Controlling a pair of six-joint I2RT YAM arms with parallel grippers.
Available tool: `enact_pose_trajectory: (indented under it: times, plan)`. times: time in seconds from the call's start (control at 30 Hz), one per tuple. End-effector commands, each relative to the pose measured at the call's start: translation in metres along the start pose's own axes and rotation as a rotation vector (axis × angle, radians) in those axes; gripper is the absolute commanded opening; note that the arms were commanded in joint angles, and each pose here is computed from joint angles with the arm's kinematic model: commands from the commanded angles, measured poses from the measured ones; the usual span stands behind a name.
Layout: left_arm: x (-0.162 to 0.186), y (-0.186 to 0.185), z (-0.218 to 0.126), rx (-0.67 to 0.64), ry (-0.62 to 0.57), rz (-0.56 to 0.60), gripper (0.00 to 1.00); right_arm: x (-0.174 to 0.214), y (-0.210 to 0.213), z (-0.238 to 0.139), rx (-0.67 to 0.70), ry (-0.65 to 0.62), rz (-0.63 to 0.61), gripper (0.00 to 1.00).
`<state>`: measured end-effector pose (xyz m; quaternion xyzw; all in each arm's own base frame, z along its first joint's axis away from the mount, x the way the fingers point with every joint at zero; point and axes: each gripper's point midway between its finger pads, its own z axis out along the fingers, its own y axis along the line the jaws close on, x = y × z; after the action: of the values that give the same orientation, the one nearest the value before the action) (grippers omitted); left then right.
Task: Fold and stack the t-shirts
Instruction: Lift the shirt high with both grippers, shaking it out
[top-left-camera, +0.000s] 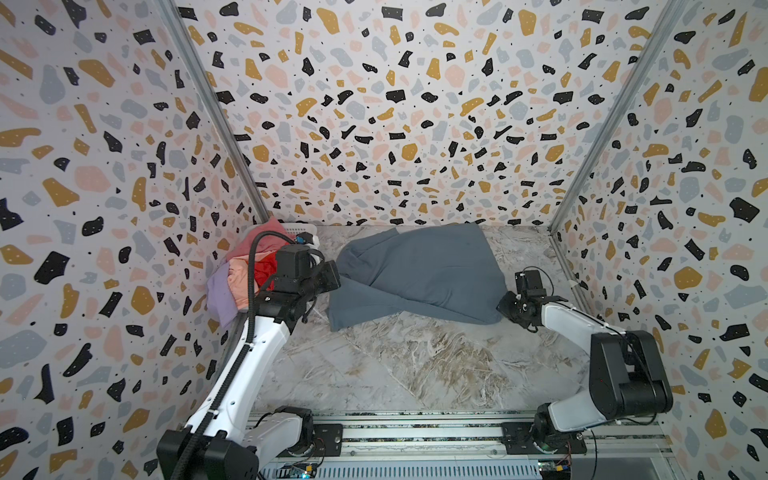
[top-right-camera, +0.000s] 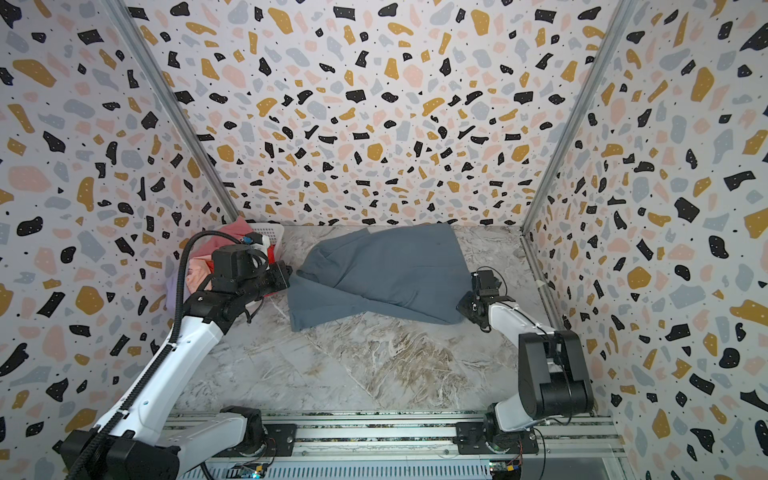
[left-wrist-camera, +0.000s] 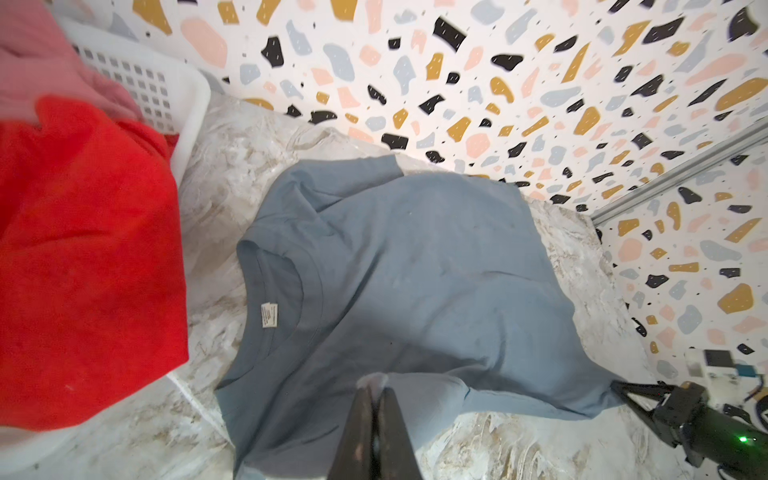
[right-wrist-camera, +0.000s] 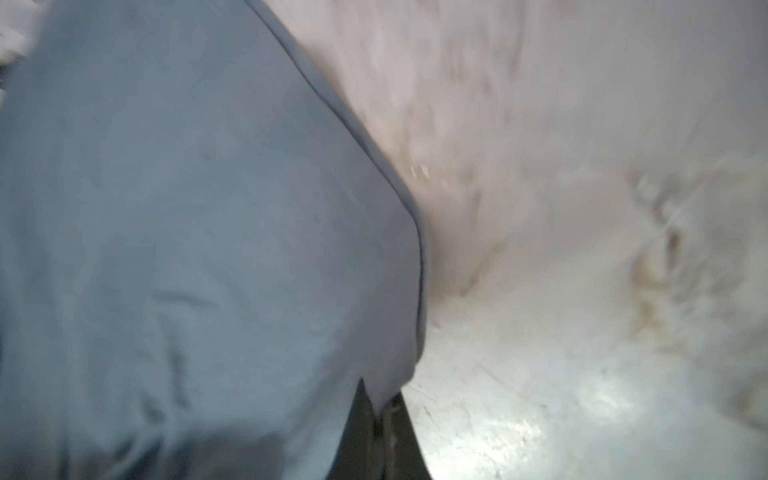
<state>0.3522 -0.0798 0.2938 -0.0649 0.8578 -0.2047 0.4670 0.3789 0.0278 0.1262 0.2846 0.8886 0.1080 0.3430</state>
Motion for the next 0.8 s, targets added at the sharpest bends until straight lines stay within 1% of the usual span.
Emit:
enact_pose_trajectory:
  times: [0.0, 0.1, 0.17, 0.23, 0.3, 0.37, 0.4, 0.47, 0.57, 0.63, 0.77]
  plan:
    - [-0.085, -0.052, -0.063, 0.130, -0.279, 0.123, 0.00, -0.121, 0.052, -0.115, -0.116, -0.444, -0.049, 0.00]
    - [-0.123, -0.071, -0.110, 0.135, -0.414, 0.198, 0.00, -0.161, 0.074, -0.192, -0.199, -0.620, -0.089, 0.00]
    - [-0.148, -0.082, -0.149, 0.121, -0.514, 0.254, 0.00, -0.176, 0.087, -0.238, -0.255, -0.703, -0.119, 0.00]
    - [-0.170, -0.093, -0.185, 0.116, -0.621, 0.293, 0.00, -0.185, 0.092, -0.275, -0.293, -0.764, -0.127, 0.00]
    - [-0.191, -0.110, -0.217, 0.154, -0.732, 0.325, 0.00, -0.195, 0.097, -0.312, -0.335, -0.846, -0.140, 0.00]
    - [-0.209, -0.125, -0.239, 0.196, -0.819, 0.345, 0.00, -0.207, 0.101, -0.340, -0.349, -0.926, -0.148, 0.00]
    - [-0.216, -0.131, -0.245, 0.213, -0.847, 0.358, 0.00, -0.211, 0.103, -0.346, -0.349, -0.949, -0.158, 0.00]
    - [-0.232, -0.144, -0.248, 0.253, -0.883, 0.382, 0.00, -0.222, 0.111, -0.353, -0.351, -0.988, -0.175, 0.00]
    - [-0.250, -0.152, -0.233, 0.281, -0.902, 0.388, 0.00, -0.235, 0.126, -0.340, -0.357, -1.000, -0.195, 0.00]
    - [-0.264, -0.155, -0.217, 0.294, -0.918, 0.377, 0.00, -0.244, 0.137, -0.330, -0.370, -1.009, -0.208, 0.00]
    - [-0.291, -0.152, -0.162, 0.286, -0.913, 0.342, 0.00, -0.266, 0.164, -0.296, -0.398, -0.995, -0.220, 0.00]
